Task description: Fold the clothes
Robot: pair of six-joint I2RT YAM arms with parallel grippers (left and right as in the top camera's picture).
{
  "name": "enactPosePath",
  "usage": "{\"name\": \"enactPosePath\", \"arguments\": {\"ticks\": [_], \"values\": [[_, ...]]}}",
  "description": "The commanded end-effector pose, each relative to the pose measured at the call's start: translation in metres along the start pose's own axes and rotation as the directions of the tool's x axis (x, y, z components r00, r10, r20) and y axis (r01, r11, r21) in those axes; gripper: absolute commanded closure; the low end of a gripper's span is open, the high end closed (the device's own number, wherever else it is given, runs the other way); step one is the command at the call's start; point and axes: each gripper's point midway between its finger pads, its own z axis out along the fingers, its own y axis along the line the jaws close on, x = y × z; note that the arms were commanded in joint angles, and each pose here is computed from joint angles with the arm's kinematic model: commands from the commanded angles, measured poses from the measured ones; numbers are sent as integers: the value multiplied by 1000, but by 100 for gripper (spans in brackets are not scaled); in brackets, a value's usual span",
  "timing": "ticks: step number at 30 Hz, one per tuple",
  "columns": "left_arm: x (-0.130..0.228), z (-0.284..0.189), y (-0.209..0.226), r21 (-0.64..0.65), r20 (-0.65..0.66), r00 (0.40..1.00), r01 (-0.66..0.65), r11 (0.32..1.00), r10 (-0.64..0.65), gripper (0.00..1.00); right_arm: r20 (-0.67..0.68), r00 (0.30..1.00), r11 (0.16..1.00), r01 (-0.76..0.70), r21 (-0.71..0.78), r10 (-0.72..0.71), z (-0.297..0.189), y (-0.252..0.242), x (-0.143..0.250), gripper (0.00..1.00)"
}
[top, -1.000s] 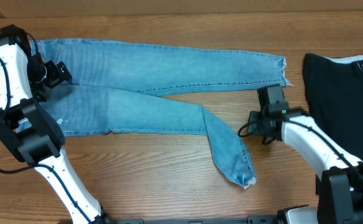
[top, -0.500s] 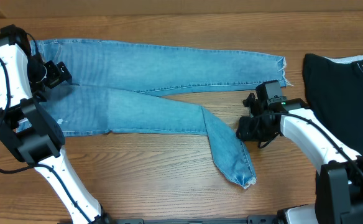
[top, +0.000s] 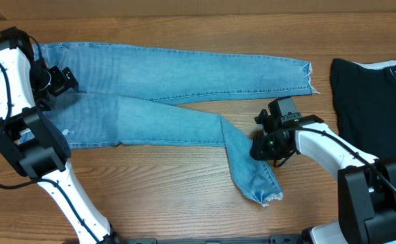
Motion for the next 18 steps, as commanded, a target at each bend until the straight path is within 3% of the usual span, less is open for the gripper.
{"name": "enactPosePath", "arguments": {"ticks": [1, 2, 5, 9, 12, 16, 17, 18], "values": [[-1, -17, -4, 18, 36, 999, 8, 1000, -9, 0, -26, 1000, 996, 3, 90, 0, 8, -17, 7, 90], [-1, -17, -4, 18, 36, 999, 8, 1000, -9, 0, -13, 1000, 995, 5, 97, -3, 6, -17, 2, 96], [-1, -17, -4, 18, 36, 999, 8, 1000, -9, 0, 68, 997, 994, 17, 110, -24, -20, -7, -37, 96], [0, -17, -3, 17, 33, 999, 9, 1000, -9, 0, 206, 975, 953, 23, 303, -89, -76, -23, -95, 96], [-1, -17, -3, 15, 36, 999, 9, 1000, -9, 0, 294, 944, 931, 36, 364, -152, -105, -32, -127, 96], [-1, -17, -3, 14, 36, 999, 8, 1000, -9, 0, 345, 926, 926, 12, 377, -152, -104, -52, -147, 96], [-1, -17, -3, 14, 36, 999, 7, 1000, -8, 0, 341, 929, 926, 5, 377, -144, -100, -57, -149, 93], [-1, -17, -3, 14, 36, 999, 5, 1000, -5, 0, 335, 932, 926, 3, 378, -139, -95, -60, -149, 80]]}}
